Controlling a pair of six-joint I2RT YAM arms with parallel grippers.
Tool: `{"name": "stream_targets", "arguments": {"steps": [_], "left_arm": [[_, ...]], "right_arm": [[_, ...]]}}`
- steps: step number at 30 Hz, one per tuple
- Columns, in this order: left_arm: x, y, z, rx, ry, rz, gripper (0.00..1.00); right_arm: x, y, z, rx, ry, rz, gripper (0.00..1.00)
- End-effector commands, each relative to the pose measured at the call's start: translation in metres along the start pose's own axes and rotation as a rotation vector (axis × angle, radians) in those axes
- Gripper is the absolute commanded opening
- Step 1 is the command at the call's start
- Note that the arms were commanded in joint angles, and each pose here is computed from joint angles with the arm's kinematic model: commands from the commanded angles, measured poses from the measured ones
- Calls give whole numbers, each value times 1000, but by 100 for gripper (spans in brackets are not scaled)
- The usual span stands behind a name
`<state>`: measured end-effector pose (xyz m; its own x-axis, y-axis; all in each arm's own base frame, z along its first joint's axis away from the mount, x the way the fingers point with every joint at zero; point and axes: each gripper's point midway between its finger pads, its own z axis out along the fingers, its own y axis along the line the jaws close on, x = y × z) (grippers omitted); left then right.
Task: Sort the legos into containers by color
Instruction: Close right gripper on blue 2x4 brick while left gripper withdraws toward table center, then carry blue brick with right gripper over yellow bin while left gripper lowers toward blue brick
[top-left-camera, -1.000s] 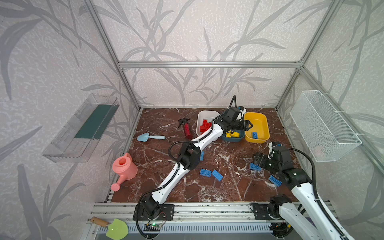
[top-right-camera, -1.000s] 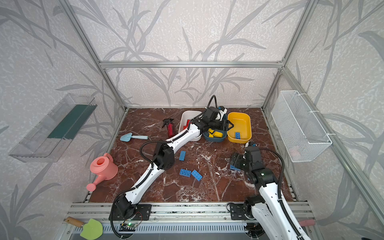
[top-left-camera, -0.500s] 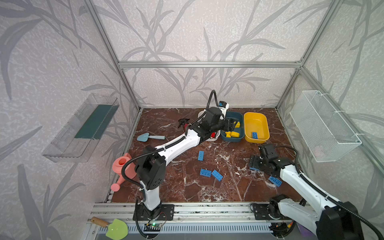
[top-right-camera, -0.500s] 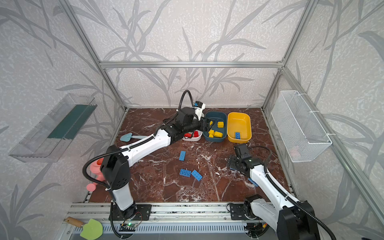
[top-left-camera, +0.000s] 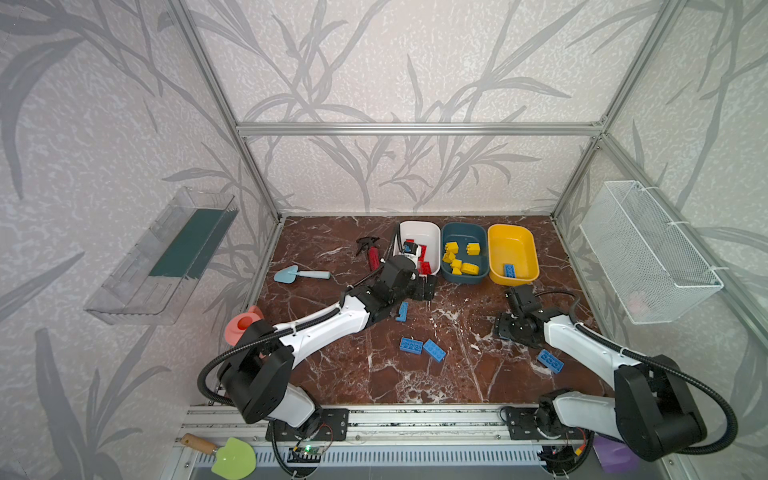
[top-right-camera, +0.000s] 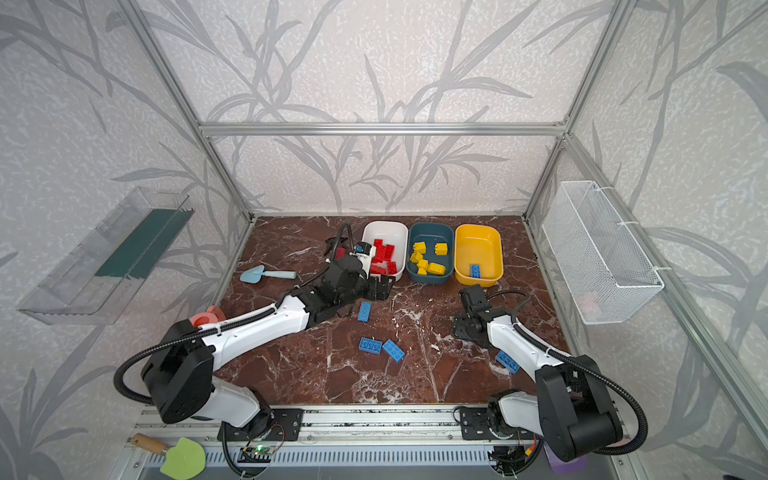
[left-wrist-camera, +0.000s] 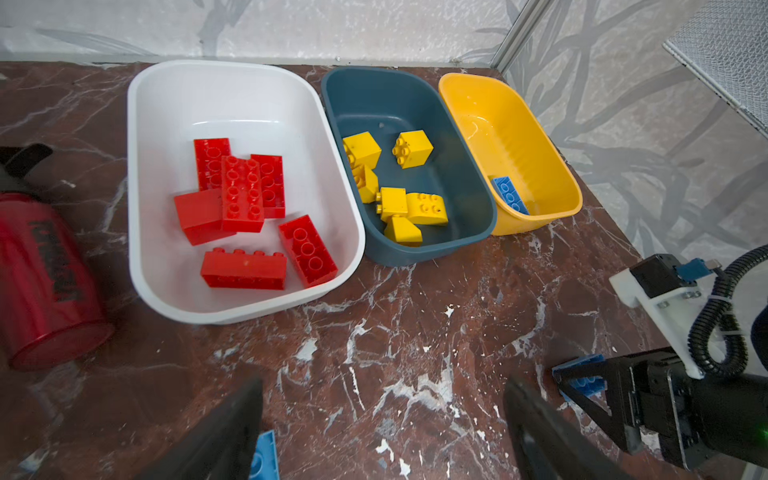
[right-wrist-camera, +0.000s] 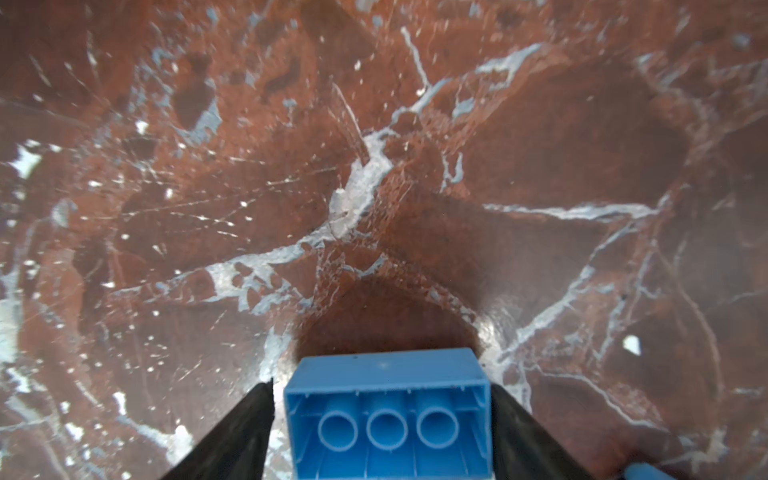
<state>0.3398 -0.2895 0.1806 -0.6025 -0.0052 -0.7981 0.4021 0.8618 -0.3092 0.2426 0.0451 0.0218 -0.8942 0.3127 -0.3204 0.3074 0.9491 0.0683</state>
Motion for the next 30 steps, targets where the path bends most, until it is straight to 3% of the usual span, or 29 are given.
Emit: {"name": "stream_targets", "arguments": {"steps": [1,5,9,18,30], "left_arm": [[0,9,-13,-37,-30,-30,90],[13,19,-21,-63,-13,-42,90],[26,33,-30,-110,0,-52,90],[50,53,-51,-178,45,-56,90],[78,86,-77,-325,111,-82,90]], "right_arm": [[-7,5,0,3,-1,-15,75],[-5,8,2,0,22,-31,68],[-5,12,2,-18,27,-49,54],[-15,21,-18,-43,-23,-73,51],[-100,64,-103,-188,-282,-73,52]]}}
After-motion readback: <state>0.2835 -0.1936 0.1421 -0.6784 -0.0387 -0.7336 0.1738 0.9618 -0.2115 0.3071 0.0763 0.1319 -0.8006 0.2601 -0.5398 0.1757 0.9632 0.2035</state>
